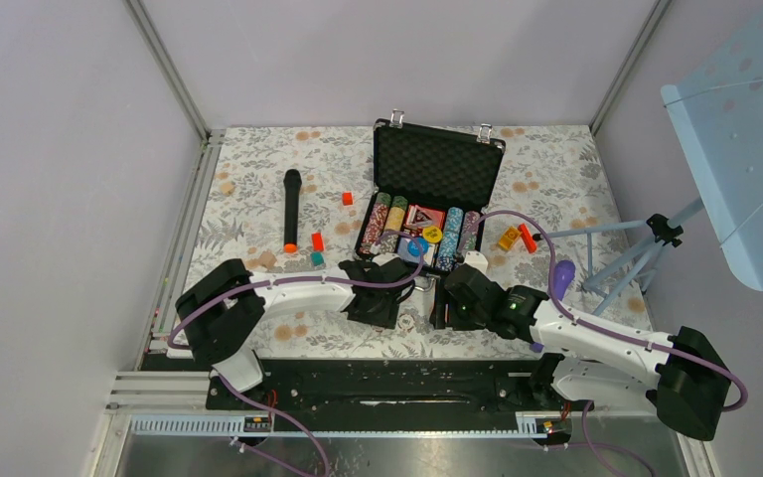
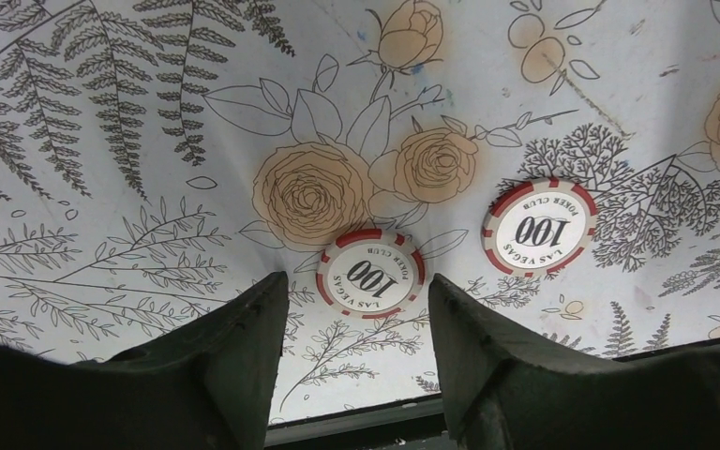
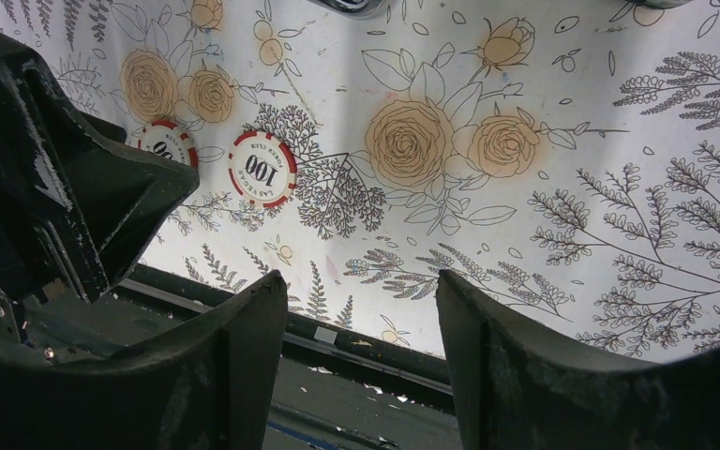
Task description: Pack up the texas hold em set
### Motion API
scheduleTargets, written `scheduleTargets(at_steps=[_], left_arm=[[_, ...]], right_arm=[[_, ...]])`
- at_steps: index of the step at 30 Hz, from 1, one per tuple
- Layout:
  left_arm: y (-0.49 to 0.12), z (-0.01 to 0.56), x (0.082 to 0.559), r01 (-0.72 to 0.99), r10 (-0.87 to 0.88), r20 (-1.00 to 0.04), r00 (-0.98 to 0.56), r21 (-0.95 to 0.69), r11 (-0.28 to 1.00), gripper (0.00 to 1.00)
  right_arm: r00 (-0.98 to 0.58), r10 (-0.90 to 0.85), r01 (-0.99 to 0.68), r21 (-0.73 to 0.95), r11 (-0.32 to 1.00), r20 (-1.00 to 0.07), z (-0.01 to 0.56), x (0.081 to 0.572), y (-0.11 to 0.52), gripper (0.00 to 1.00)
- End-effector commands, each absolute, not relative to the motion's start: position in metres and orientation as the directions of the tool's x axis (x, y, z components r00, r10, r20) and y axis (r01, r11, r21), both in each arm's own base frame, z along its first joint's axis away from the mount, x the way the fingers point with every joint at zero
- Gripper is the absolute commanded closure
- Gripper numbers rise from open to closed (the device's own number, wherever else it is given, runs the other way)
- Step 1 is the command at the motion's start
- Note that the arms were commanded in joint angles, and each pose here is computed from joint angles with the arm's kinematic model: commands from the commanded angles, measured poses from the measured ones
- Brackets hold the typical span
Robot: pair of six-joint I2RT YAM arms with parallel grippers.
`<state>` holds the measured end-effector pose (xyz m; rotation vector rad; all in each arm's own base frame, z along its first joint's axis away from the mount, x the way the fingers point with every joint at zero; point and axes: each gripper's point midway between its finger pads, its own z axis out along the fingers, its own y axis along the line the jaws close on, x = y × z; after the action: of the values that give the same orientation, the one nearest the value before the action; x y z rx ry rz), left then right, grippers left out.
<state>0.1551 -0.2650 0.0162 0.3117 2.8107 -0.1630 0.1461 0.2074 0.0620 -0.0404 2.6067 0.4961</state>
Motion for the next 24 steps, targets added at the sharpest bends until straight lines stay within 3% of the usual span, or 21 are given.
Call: scheduleTargets(at_steps=[1, 12, 24], left_arm=[[-0.2703, 0.0146, 0.1583, 0.236, 0.199, -0.326, -0.924, -0.077, 0.969, 0.45], [-0.2690, 0.0094, 0.1547, 0.243, 0.212, -0.313, -0.926, -0.063, 0.968, 0.49], [-0.2746, 0.0160, 0.1557, 0.252, 0.216, -0.322, -0.922, -0.072, 0.965, 0.60]], right_arm=[[-0.877, 0.083, -0.102, 0.353, 0.930, -0.473, 0.0657, 0.1502, 0.2082, 0.33], [-0.877, 0.083, -0.101, 0.352, 0.930, -0.473, 0.0656, 0.1499, 0.2077, 0.33], [-0.877, 0.085, -0.101, 0.354, 0.930, -0.473, 0.0657, 0.1497, 0.2073, 0.33]])
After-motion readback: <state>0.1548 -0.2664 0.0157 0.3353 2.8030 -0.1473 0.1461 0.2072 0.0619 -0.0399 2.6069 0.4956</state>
